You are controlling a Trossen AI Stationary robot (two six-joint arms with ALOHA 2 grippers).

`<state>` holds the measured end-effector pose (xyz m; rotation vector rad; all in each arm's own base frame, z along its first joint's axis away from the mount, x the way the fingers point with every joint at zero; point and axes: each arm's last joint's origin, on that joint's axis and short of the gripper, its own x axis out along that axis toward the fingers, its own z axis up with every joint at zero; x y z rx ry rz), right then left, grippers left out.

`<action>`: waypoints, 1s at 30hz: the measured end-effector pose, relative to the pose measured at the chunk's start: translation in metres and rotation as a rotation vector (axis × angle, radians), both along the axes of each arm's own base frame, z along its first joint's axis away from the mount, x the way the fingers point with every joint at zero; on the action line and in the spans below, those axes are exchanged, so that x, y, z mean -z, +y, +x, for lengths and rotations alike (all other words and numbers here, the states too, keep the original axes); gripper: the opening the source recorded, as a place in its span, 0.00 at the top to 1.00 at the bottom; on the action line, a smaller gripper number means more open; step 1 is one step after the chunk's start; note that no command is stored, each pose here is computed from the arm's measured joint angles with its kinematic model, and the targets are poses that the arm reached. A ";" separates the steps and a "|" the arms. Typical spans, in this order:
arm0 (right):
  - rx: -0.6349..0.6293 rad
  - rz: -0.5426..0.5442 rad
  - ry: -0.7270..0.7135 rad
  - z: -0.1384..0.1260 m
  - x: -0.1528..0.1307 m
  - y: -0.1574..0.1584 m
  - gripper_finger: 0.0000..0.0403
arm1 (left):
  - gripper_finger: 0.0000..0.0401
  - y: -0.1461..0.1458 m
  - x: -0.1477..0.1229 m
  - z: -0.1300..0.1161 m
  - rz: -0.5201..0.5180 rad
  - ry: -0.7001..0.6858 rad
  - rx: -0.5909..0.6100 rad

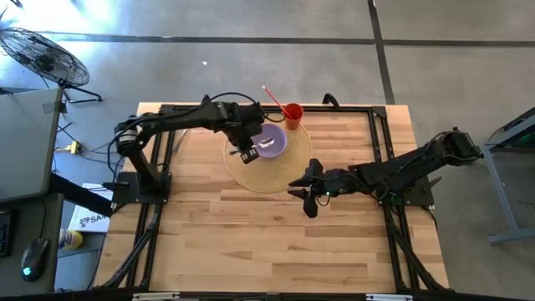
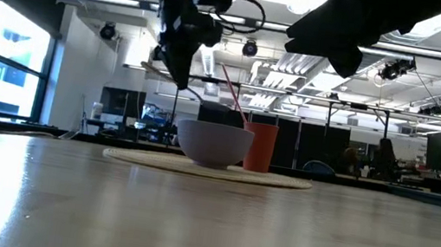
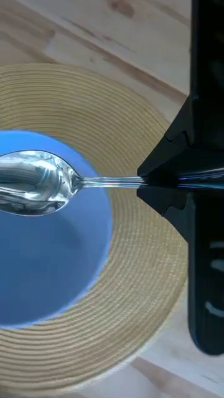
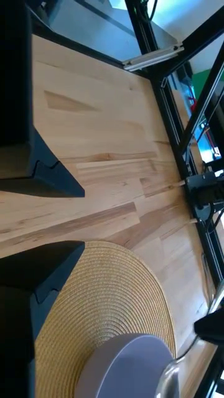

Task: Pick & Place Utensil
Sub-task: Put the silver spoon in the purple bowl

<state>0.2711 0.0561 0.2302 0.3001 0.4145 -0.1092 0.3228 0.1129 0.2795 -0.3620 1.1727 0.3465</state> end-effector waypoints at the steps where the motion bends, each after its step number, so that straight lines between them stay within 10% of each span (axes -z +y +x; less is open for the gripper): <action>1: 0.000 0.000 0.000 0.000 0.000 0.000 0.71 | 0.96 0.001 0.002 0.003 0.003 0.003 0.009; 30: 0.001 -0.014 0.003 0.000 0.000 0.000 0.71 | 0.96 0.058 0.027 0.028 -0.098 0.018 -0.086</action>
